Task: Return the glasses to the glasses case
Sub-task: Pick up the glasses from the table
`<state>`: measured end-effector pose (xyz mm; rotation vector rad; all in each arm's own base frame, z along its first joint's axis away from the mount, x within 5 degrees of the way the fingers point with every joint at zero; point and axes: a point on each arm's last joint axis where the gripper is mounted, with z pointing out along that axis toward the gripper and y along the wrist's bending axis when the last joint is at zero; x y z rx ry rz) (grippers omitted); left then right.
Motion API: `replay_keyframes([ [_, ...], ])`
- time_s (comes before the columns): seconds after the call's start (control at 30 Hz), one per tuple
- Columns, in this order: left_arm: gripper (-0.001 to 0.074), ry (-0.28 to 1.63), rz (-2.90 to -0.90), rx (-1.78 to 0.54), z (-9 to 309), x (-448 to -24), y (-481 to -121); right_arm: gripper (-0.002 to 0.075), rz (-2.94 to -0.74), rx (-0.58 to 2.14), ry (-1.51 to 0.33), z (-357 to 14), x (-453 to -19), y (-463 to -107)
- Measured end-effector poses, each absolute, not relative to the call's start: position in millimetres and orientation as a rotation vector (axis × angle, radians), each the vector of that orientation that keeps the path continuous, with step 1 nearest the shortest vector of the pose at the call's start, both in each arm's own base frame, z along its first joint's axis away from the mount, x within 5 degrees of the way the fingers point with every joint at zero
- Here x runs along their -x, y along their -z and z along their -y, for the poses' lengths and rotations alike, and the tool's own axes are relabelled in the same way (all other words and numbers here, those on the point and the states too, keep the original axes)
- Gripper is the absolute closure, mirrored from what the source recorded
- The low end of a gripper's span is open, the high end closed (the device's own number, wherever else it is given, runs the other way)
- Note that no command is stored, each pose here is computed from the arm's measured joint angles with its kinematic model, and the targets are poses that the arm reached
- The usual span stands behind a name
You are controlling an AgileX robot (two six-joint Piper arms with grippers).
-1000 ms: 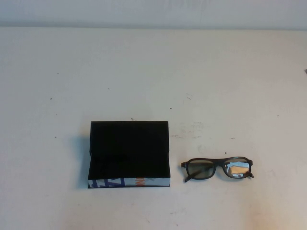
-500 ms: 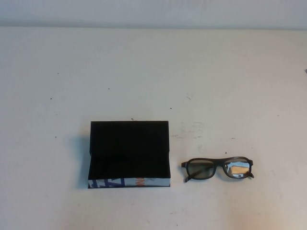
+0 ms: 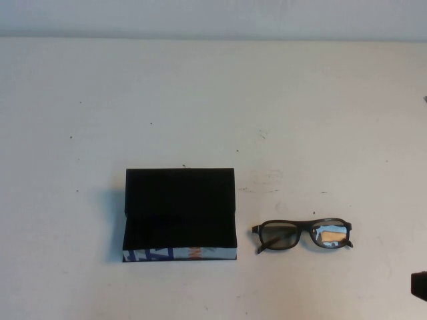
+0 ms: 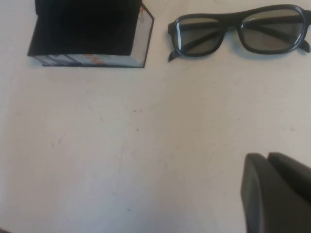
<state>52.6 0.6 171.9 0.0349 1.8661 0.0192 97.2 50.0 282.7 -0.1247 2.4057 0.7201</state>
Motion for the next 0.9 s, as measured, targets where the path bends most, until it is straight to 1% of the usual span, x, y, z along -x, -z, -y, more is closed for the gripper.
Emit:
replay_keyframes([
  [0.1, 0.0736, -0.019, -1.866, -0.035, -1, -53, -172, 0.0739, -2.463, 0.232, -0.668, -49, -113, -289],
  [0.23, 0.0736, -0.019, -1.866, -0.035, -1, -53, -172, 0.0739, -2.473, 0.367, -0.631, -52, -128, -298],
  [0.43, 0.0736, -0.019, -1.866, -0.035, -1, -53, -172, 0.0739, -2.485, 0.725, -0.581, -75, -147, -302],
  [0.6, 0.0736, -0.019, -1.866, -0.035, -1, -53, -172, 0.0739, -2.501, 1.08, -0.427, -103, -163, -296],
  [0.77, 0.0736, -0.019, -1.866, -0.035, -1, -53, -172, 0.0734, -2.423, 1.414, -0.24, -130, -186, -290],
  [0.87, 0.0736, -0.019, -1.866, -0.035, -1, -53, -172, 0.0703, -2.343, 1.58, -0.17, -141, -202, -286],
  [0.9, 0.0736, -0.019, -1.866, -0.035, -1, -53, -172, 0.0682, -2.315, 1.634, -0.15, -144, -208, -284],
])
